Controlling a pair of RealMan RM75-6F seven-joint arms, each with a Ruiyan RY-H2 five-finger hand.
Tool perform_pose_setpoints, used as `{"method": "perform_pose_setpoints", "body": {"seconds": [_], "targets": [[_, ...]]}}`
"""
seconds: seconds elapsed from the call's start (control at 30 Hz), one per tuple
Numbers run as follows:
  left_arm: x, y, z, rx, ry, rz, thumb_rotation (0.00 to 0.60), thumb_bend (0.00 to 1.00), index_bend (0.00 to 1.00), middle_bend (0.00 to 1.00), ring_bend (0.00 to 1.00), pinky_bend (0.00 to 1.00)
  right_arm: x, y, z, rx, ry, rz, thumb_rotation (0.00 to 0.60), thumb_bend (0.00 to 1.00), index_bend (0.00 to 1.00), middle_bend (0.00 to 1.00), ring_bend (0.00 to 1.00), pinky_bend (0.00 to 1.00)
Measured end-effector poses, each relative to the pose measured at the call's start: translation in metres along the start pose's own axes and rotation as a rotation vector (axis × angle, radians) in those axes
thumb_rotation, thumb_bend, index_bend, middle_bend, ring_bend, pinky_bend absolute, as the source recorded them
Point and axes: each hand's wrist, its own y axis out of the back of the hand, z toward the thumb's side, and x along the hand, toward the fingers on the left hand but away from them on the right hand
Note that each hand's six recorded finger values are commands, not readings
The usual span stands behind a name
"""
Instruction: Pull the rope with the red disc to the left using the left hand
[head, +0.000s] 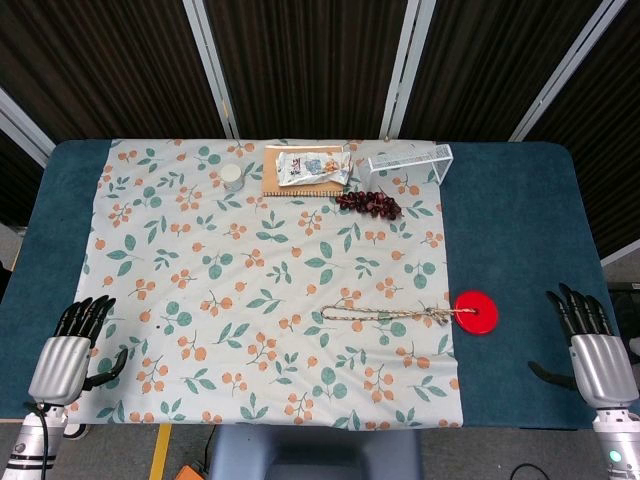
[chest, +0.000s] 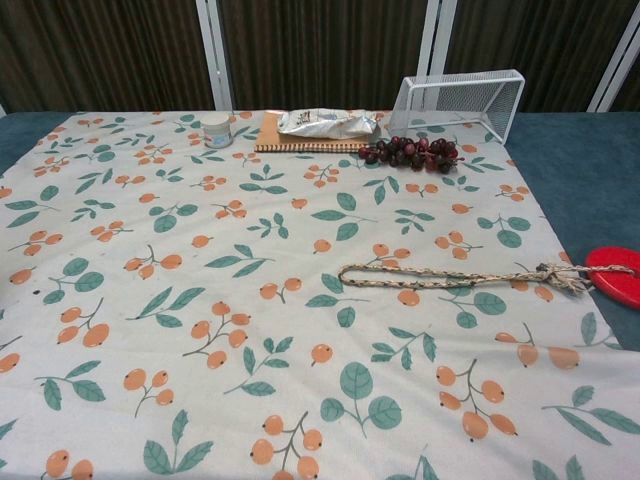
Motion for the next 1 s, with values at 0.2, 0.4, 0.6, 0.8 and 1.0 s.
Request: {"method": "perform_pose_setpoints", "body": {"seconds": [0.2, 0.4, 0.6, 0.8, 1.0], "targets": [[0.001, 0.001, 0.001, 0.003, -0.006, 0.001, 0.413, 0.41, 0.00, 0.06, 0.00, 0.09, 0.000, 0.000, -0.001, -0.002, -0.003, 0.001, 0.600, 0.07, 0.00, 0.00, 0.00, 0.00], [0.016, 0.001, 0.026, 0.021, -0.110, -0.014, 0.418, 0.41, 0.00, 0.06, 0.01, 0.09, -0.001, 0.002, -0.005, -0.008, -0.018, -0.009, 0.600, 0.07, 0.00, 0.00, 0.00, 0.00], [0.049, -0.004, 0.073, 0.047, -0.306, -0.061, 0.419, 0.41, 0.00, 0.06, 0.00, 0.09, -0.005, 0.006, -0.007, 0.001, -0.035, -0.021, 0.600, 0.07, 0.00, 0.00, 0.00, 0.00], [0.091, -0.015, 0.132, 0.103, -0.532, -0.109, 0.427, 0.43, 0.00, 0.07, 0.01, 0.10, -0.007, 0.014, -0.004, 0.007, -0.037, -0.044, 0.600, 0.07, 0.00, 0.00, 0.00, 0.00], [0.118, -0.039, 0.183, 0.170, -0.689, -0.177, 0.419, 0.45, 0.00, 0.07, 0.00, 0.10, -0.007, 0.019, -0.004, 0.005, -0.041, -0.055, 0.600, 0.07, 0.00, 0.00, 0.00, 0.00]]}}
